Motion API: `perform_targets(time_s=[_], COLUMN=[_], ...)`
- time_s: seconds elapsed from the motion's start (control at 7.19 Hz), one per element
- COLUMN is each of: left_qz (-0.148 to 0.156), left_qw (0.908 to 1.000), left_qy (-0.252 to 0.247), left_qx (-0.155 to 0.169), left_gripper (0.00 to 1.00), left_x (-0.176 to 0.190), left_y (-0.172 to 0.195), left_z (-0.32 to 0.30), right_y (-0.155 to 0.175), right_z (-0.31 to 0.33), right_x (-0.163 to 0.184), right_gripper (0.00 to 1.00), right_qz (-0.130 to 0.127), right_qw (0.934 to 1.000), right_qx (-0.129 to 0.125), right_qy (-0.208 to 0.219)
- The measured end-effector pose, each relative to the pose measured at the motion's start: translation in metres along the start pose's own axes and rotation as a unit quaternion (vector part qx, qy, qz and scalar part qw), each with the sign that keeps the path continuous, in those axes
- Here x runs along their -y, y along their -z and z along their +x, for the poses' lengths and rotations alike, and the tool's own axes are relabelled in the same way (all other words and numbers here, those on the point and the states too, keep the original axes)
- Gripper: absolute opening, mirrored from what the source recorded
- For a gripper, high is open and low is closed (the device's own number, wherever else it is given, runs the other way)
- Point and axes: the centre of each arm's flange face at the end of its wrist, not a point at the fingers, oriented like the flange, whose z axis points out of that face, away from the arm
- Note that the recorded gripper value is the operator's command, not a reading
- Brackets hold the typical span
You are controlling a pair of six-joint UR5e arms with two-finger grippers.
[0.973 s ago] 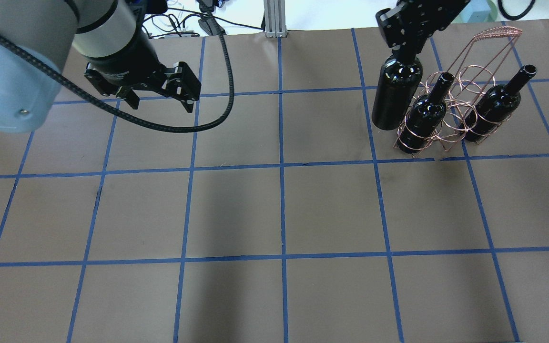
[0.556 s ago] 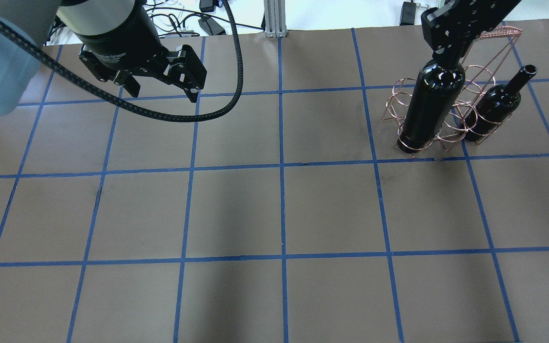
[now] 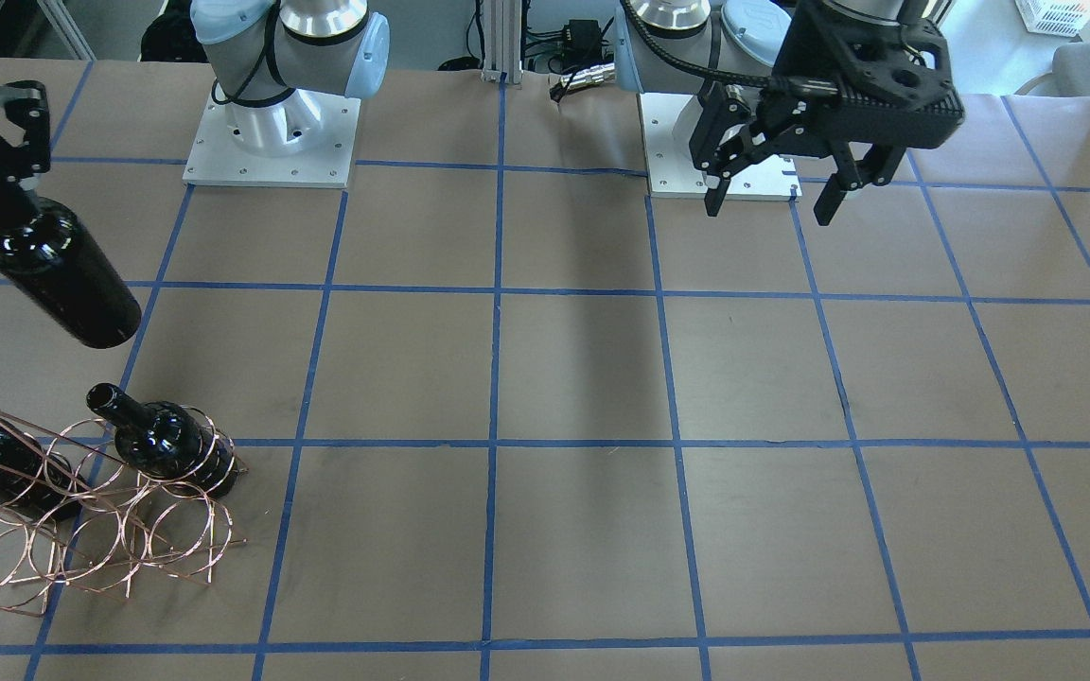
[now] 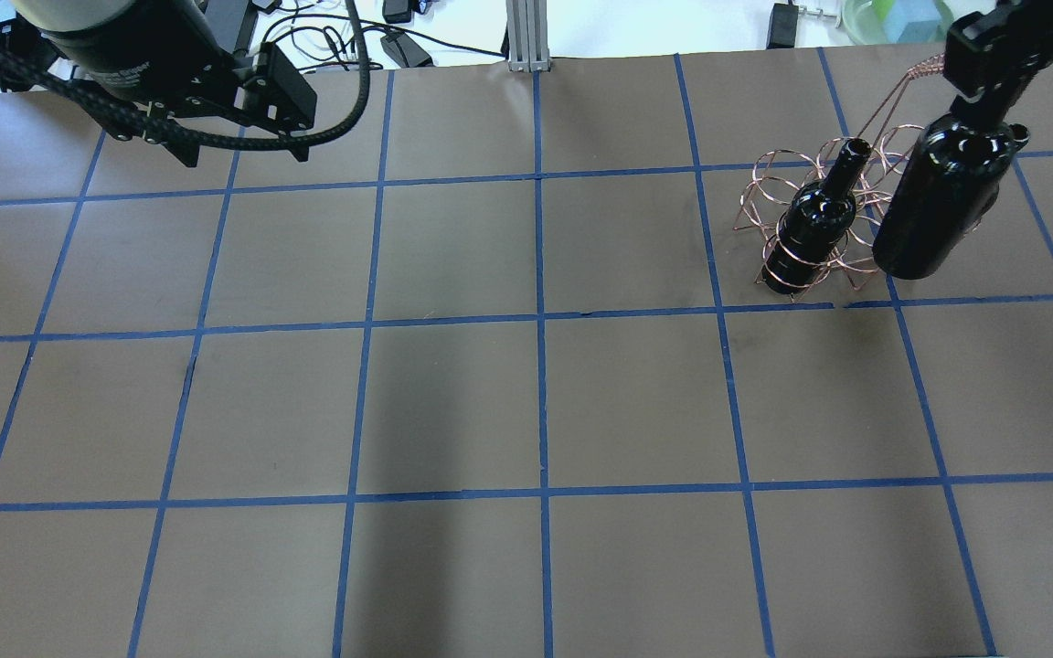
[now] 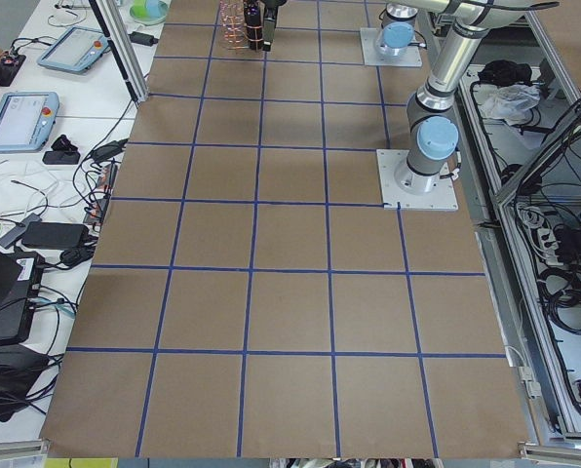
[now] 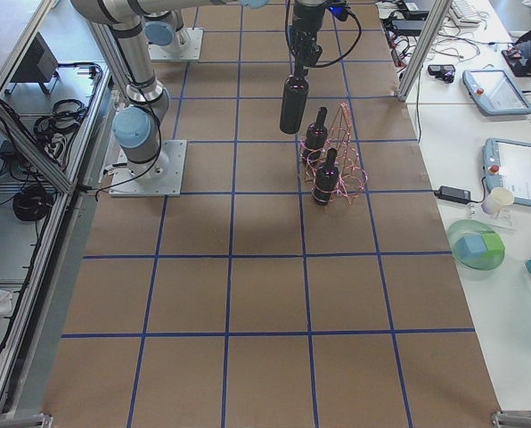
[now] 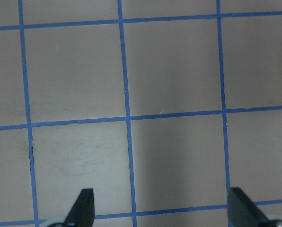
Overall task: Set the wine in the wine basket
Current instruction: 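Lower the bottle into the empty rack slot beside the other bottles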
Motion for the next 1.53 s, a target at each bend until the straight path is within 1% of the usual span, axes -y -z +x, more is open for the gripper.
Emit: perform_targets(time_s=[0.14, 0.28, 0.56, 0.83, 1.11, 1.53], left_qz=[0.0, -0.001, -0.013, -0.028, -0.039, -0.039], left_qw=[0.9998, 0.9994, 0.9997, 0.9995, 0.9991, 0.9992], left_qy=[0.009, 0.013, 0.016, 0.016, 0.015, 0.006], left_qx=[-0.017, -0.031, -0.013, -0.006, -0.005, -0.004], left_gripper=[1.0, 1.0, 1.0, 1.0, 1.0, 1.0], left_x=[0.003, 0.005, 0.011, 0.018, 0.019, 0.018], left_y=[0.0, -0.001, -0.014, -0.03, -0.04, -0.044], left_z=[-0.007, -0.01, -0.018, -0.02, -0.02, -0.021], right_y=[-0.001, -0.005, -0.015, -0.034, -0.054, -0.081], right_z=[0.018, 0.029, 0.041, 0.051, 0.054, 0.059], right_x=[-0.002, 0.003, 0.018, 0.037, 0.046, 0.057], right_gripper=[0.0, 0.0, 0.0, 0.0, 0.0, 0.0], right_qz=[0.009, 0.021, 0.043, 0.057, 0.061, 0.058], right_qw=[0.9999, 0.9996, 0.9986, 0.9976, 0.9973, 0.9975], right_qx=[-0.007, -0.012, -0.016, -0.01, -0.004, 0.0], right_qy=[0.011, 0.017, 0.027, 0.038, 0.041, 0.041])
